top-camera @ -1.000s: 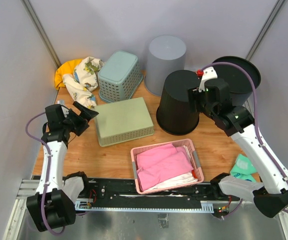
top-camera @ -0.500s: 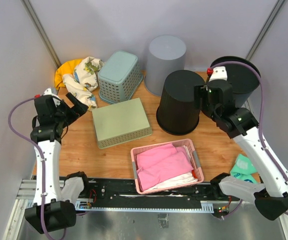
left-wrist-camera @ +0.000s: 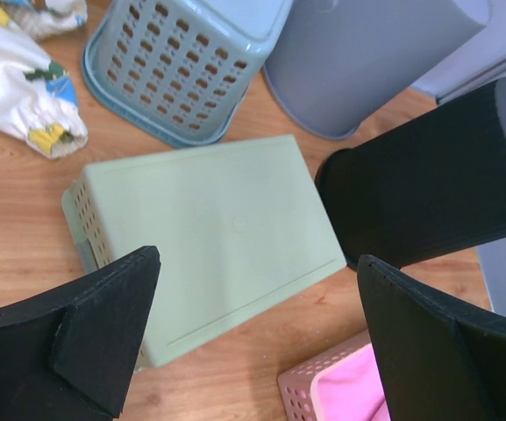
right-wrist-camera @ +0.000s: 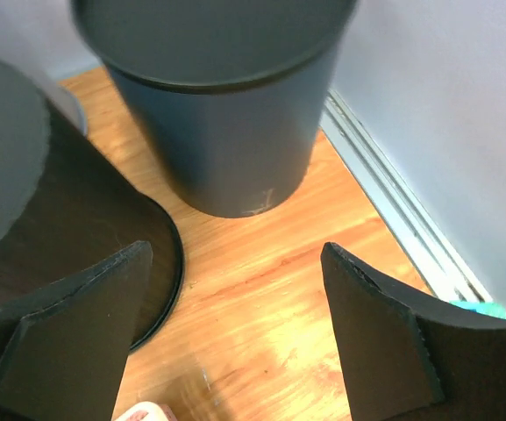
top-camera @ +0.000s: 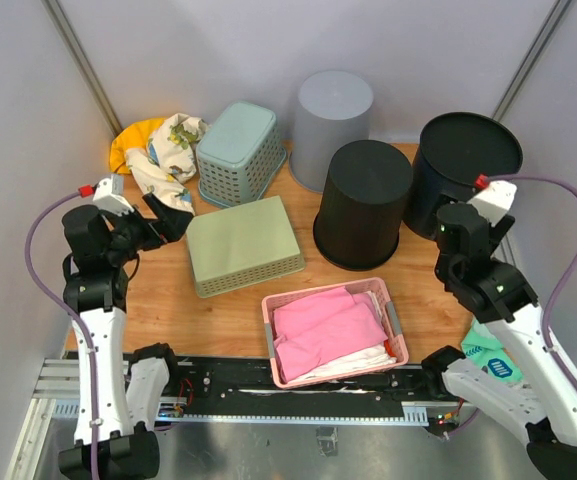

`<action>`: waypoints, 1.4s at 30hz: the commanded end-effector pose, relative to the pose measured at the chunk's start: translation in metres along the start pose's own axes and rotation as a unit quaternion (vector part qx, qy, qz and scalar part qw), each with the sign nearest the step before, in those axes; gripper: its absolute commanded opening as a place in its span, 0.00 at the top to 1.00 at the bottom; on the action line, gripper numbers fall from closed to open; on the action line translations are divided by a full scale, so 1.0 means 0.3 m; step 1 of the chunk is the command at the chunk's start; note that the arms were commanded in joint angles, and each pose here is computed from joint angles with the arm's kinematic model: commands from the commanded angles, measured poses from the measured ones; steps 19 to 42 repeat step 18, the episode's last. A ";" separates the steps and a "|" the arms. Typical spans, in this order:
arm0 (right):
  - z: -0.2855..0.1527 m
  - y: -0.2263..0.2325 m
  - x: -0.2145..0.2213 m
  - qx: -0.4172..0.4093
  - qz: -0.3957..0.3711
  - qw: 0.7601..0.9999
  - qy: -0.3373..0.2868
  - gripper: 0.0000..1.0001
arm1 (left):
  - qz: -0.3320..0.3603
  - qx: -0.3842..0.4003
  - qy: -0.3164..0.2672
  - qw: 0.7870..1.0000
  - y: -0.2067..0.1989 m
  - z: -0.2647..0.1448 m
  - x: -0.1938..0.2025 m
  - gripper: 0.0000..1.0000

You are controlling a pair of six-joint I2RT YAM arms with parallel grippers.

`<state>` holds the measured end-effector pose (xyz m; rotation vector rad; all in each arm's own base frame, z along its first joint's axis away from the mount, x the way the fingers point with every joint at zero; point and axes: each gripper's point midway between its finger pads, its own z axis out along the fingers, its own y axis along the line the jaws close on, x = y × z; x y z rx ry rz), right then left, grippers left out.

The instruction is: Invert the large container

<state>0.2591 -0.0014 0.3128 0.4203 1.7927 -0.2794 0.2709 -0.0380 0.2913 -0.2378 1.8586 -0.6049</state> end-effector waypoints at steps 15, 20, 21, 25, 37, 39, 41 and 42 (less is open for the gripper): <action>-0.035 -0.241 0.195 0.161 0.133 0.978 -0.006 0.24 | -0.003 0.036 -0.003 0.999 -0.006 0.027 0.033 0.01; -0.036 -0.240 0.186 0.162 0.137 0.977 -0.008 0.24 | -0.006 0.037 -0.004 0.999 -0.008 0.027 0.033 0.01; -0.036 -0.240 0.186 0.162 0.137 0.977 -0.008 0.24 | -0.006 0.037 -0.004 0.999 -0.008 0.027 0.033 0.01; -0.036 -0.240 0.186 0.162 0.137 0.977 -0.008 0.24 | -0.006 0.037 -0.004 0.999 -0.008 0.027 0.033 0.01; -0.036 -0.240 0.186 0.162 0.137 0.977 -0.008 0.24 | -0.006 0.037 -0.004 0.999 -0.008 0.027 0.033 0.01; -0.036 -0.240 0.186 0.162 0.137 0.977 -0.008 0.24 | -0.006 0.037 -0.004 0.999 -0.008 0.027 0.033 0.01; -0.036 -0.240 0.186 0.162 0.137 0.977 -0.008 0.24 | -0.006 0.037 -0.004 0.999 -0.008 0.027 0.033 0.01; -0.036 -0.240 0.186 0.162 0.137 0.977 -0.008 0.24 | -0.006 0.037 -0.004 0.999 -0.008 0.027 0.033 0.01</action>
